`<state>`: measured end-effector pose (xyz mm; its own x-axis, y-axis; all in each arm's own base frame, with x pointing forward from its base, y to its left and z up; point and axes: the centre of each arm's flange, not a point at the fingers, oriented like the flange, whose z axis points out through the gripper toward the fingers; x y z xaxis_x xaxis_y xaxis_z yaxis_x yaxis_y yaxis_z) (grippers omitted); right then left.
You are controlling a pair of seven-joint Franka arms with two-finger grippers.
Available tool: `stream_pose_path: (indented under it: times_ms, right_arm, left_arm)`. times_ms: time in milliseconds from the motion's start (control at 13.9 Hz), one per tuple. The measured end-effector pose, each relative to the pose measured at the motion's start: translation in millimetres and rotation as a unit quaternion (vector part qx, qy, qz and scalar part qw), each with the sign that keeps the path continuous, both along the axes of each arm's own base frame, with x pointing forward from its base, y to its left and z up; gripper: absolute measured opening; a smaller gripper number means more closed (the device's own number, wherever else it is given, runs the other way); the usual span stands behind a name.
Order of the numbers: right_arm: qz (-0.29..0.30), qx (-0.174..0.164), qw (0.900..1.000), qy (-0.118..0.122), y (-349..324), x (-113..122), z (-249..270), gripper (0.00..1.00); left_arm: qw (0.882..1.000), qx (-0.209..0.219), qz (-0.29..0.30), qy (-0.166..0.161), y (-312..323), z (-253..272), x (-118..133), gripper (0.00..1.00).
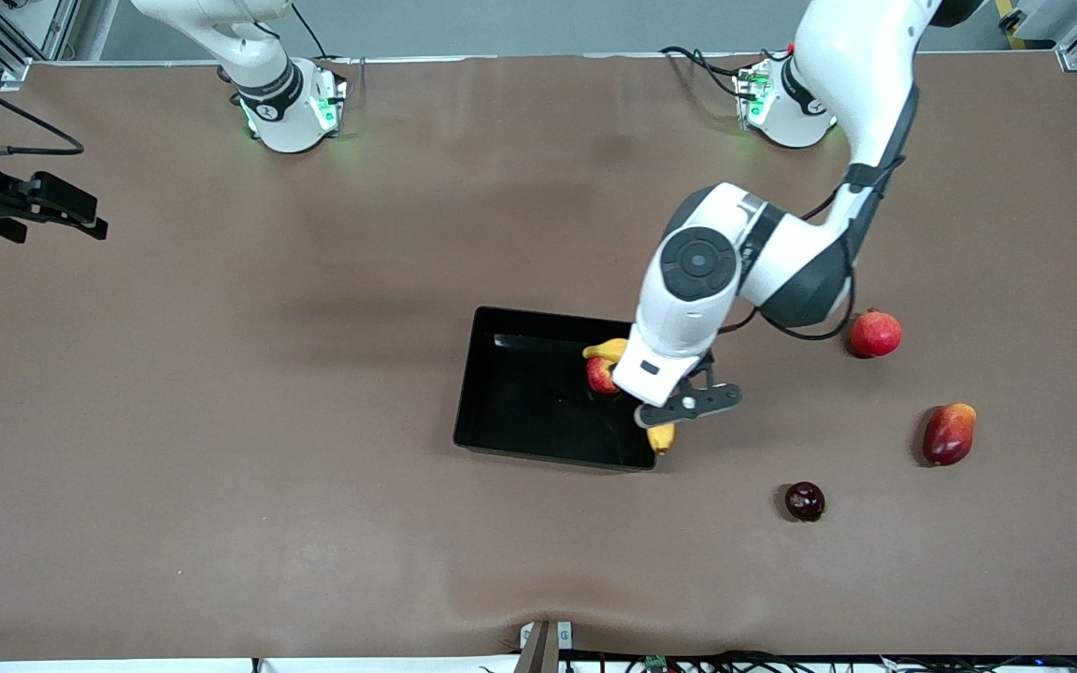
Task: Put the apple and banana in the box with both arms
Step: 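Lift the banana and carry it over the tray with the left gripper, then lower the banana into the tray and open the left gripper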
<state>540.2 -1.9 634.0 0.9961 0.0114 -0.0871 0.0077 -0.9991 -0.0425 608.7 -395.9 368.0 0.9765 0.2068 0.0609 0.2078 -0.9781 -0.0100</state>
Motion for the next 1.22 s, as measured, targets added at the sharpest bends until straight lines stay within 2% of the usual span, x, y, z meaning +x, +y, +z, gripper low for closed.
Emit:
stream_pose_path:
  times_ms: [718,1220]
  right_arm:
    - [0.0,0.0,1.0,0.0,0,0,0,1.0]
    - [0.0,0.0,1.0,0.0,0,0,0,1.0]
  left_arm:
    - [0.999,-0.026,0.034,-0.002,-94,-56,-35,0.4]
    - [0.999,-0.035,0.028,0.001,-116,-99,-48,0.4]
